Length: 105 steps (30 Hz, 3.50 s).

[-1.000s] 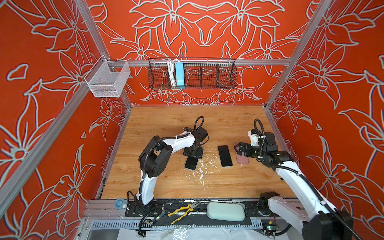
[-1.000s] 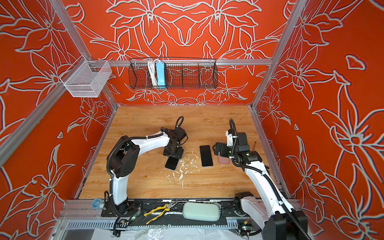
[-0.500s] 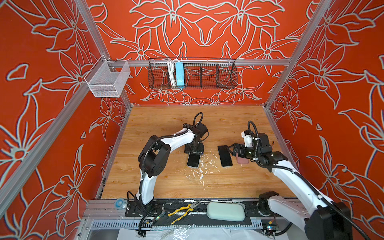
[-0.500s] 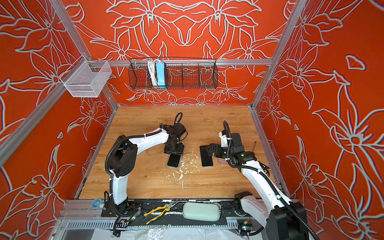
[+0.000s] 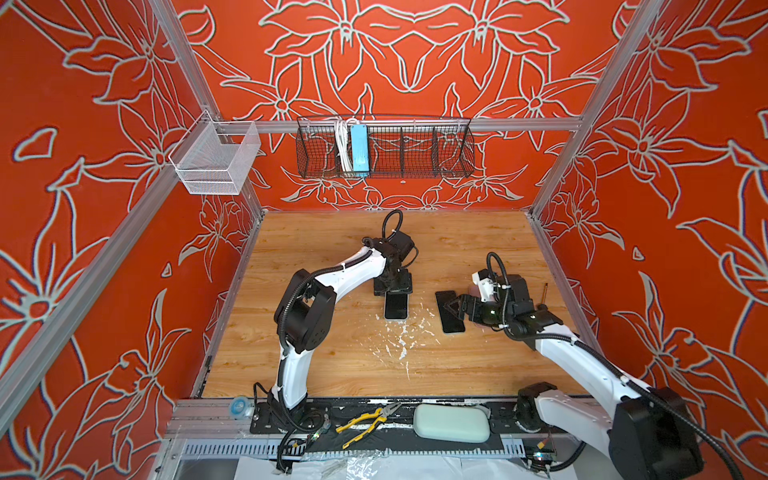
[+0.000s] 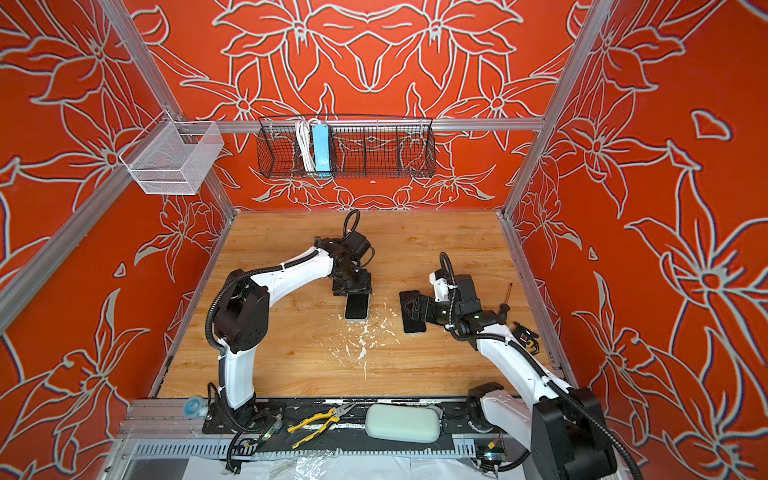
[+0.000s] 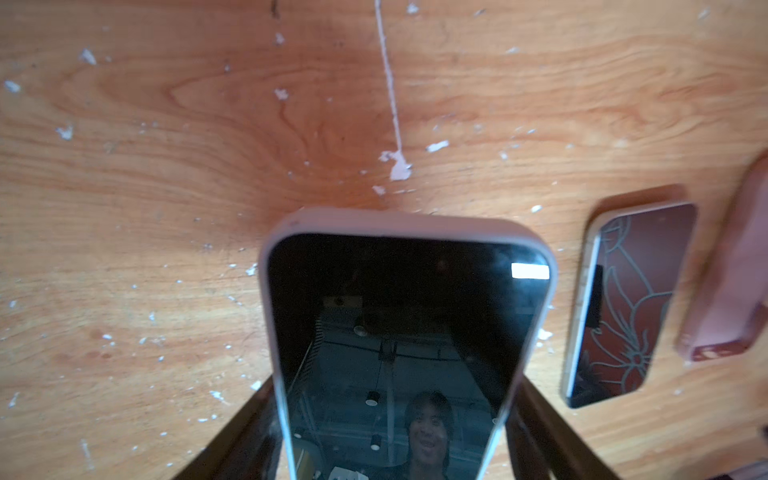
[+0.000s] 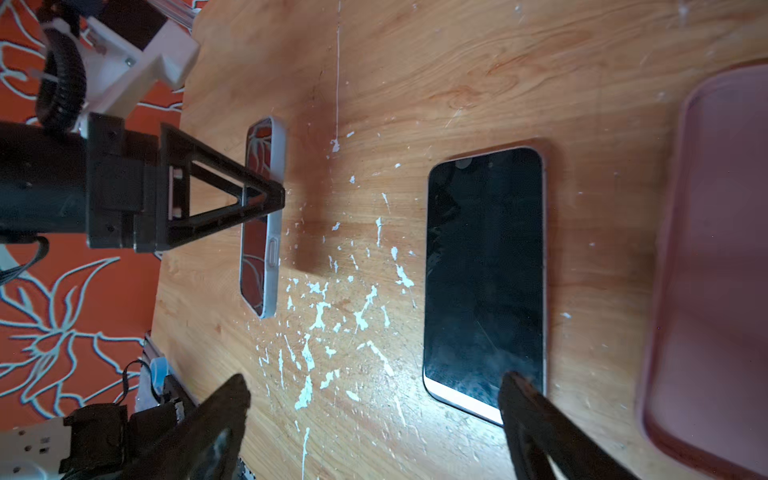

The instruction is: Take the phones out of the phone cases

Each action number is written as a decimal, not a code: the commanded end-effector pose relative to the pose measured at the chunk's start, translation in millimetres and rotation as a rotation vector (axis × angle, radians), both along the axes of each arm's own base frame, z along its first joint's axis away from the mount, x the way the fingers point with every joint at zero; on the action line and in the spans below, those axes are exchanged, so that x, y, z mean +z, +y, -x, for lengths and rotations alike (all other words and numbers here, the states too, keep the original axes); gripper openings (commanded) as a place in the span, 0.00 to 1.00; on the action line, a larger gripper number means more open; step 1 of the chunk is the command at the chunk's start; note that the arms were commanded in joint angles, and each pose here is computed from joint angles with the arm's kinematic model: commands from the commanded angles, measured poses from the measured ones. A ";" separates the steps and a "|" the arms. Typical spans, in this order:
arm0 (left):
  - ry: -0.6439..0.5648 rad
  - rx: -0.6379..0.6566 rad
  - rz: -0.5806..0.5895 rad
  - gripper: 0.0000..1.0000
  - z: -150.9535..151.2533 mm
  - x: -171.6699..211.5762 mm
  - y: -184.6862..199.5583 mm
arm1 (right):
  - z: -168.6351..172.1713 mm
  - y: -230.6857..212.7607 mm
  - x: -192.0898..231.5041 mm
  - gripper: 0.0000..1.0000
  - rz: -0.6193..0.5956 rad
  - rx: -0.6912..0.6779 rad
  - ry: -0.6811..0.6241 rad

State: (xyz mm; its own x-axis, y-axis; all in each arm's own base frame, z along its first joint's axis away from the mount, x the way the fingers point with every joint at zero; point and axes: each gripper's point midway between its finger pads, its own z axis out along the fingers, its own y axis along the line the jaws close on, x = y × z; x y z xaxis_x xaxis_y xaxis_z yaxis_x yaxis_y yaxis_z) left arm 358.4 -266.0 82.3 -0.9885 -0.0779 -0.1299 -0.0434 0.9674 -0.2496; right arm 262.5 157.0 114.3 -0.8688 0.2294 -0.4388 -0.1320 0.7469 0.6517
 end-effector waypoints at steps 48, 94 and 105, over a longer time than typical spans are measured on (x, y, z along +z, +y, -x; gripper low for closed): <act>-0.095 0.068 0.313 0.36 -11.2 88.9 -29.7 | -26.2 125.3 33.9 0.25 -0.304 0.168 -0.102; -0.471 -0.373 0.871 0.97 45.6 187.9 11.3 | 30.4 126.1 166.6 0.01 -0.625 0.332 -0.109; -0.531 -0.379 0.990 0.77 39.3 200.0 15.3 | 28.1 133.6 178.8 0.01 -0.684 0.373 -0.122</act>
